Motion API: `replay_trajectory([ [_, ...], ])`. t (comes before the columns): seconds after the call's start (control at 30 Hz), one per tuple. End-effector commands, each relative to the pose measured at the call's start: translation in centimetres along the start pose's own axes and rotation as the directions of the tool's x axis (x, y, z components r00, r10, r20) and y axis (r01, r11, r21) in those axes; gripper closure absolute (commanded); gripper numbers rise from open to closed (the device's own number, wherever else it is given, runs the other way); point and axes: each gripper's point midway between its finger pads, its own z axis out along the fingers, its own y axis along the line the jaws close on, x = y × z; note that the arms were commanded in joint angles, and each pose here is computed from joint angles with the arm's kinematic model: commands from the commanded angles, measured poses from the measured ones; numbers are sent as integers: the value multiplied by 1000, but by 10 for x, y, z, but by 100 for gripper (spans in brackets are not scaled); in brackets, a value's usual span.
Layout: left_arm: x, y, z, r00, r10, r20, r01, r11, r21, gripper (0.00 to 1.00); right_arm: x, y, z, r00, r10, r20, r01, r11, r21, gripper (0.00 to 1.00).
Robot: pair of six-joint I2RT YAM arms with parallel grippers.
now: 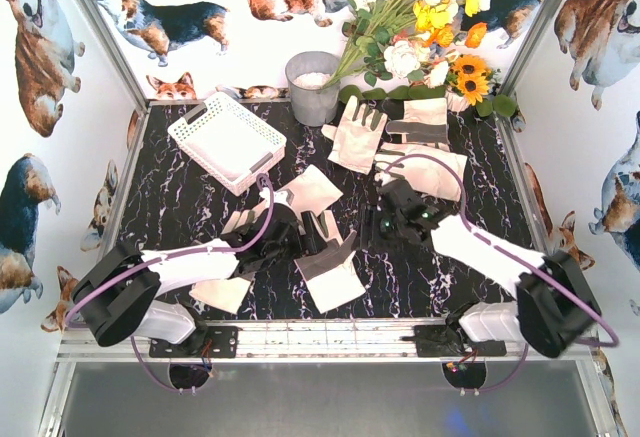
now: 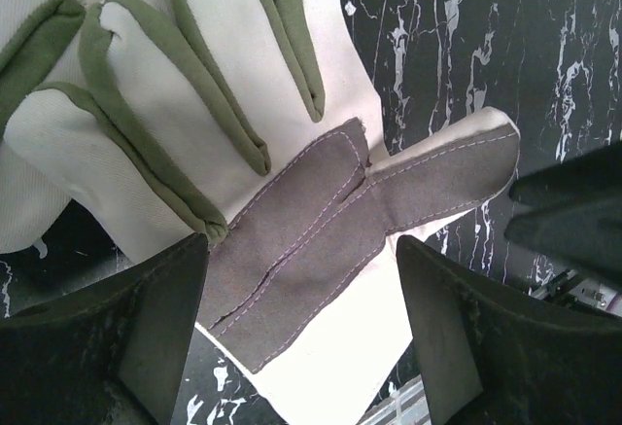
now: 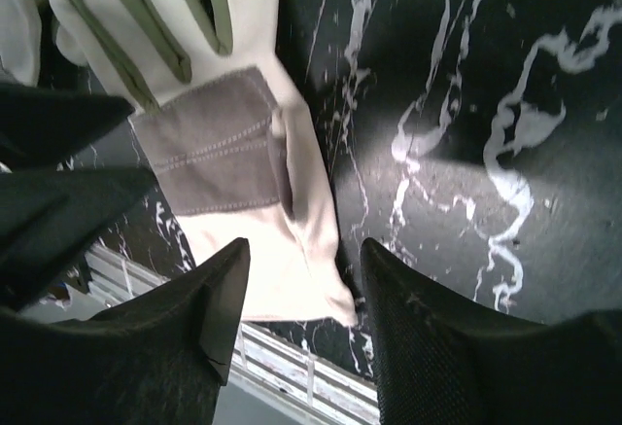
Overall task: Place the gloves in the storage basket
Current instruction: Adjust the glove at the center of the board.
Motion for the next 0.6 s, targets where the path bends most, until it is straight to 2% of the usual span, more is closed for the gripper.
replay_trajectory([
  [0.0,3,-5,2,1000,-16,7,16,999,35,28,-48,25,3,997,-28,74,36,994,-103,52],
  [0.33,7,4,6,1000,-3,-9,3,1000,-10,28,-54,10,33,1000,-22,11,23,997,-75,74],
  [0.57,11,11,17,1000,-1,-22,1,999,-38,28,-32,-12,40,999,4,-43,-4,1000,-15,99],
])
